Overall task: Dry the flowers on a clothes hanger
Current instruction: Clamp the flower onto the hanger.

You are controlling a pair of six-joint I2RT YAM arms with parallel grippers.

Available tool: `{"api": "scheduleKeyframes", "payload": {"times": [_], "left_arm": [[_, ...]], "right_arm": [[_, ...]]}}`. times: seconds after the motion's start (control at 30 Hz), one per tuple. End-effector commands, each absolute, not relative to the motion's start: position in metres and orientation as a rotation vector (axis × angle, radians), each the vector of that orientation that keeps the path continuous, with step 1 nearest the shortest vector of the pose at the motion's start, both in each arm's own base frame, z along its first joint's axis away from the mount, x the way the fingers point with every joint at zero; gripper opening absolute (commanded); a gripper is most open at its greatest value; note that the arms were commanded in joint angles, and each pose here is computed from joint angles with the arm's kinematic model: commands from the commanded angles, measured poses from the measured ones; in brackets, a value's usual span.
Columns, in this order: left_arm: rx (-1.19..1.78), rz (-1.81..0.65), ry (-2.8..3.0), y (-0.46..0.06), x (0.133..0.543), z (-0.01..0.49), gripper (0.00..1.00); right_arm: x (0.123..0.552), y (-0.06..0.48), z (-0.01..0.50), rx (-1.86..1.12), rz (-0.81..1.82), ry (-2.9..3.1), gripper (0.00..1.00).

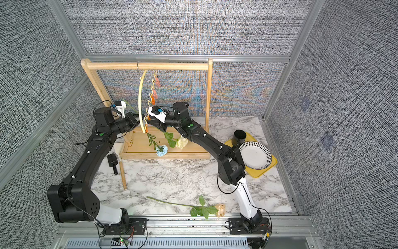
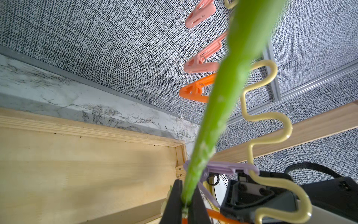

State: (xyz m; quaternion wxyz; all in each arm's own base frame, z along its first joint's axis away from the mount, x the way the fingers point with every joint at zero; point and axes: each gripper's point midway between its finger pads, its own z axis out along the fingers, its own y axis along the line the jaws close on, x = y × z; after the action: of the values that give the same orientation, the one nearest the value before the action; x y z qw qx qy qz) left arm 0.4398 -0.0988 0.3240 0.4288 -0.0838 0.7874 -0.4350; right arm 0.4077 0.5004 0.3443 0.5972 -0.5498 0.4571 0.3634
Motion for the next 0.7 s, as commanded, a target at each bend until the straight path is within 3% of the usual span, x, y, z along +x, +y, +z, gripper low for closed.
{"api": "scheduleKeyframes", "payload": {"times": [0.0,0.2,0.43,0.67], "left_arm": [[-0.177,-1.088,1.923,-0.0994,0.4389,0.3379,0.02],[-0.181,-1.081,1.925,-0.0985,0.4390,0.3367,0.02],[-0.184,-1.082,1.925,-0.0983,0.4388,0.3370,0.02],[-0.185,-1.085,1.927,-0.0984,0.4386,0.3370,0.19]], "right_arm": [[0.4041,0.5007,0.3492,-1.273,0.852,1.043,0.30],[0.4020,0.4989,0.3514,-1.270,0.849,1.038,0.39],[0.4010,0.4959,0.3510,-1.268,0.840,1.043,0.43],[0.4000,0.4924,0.3493,-1.262,0.828,1.052,0.48]]}}
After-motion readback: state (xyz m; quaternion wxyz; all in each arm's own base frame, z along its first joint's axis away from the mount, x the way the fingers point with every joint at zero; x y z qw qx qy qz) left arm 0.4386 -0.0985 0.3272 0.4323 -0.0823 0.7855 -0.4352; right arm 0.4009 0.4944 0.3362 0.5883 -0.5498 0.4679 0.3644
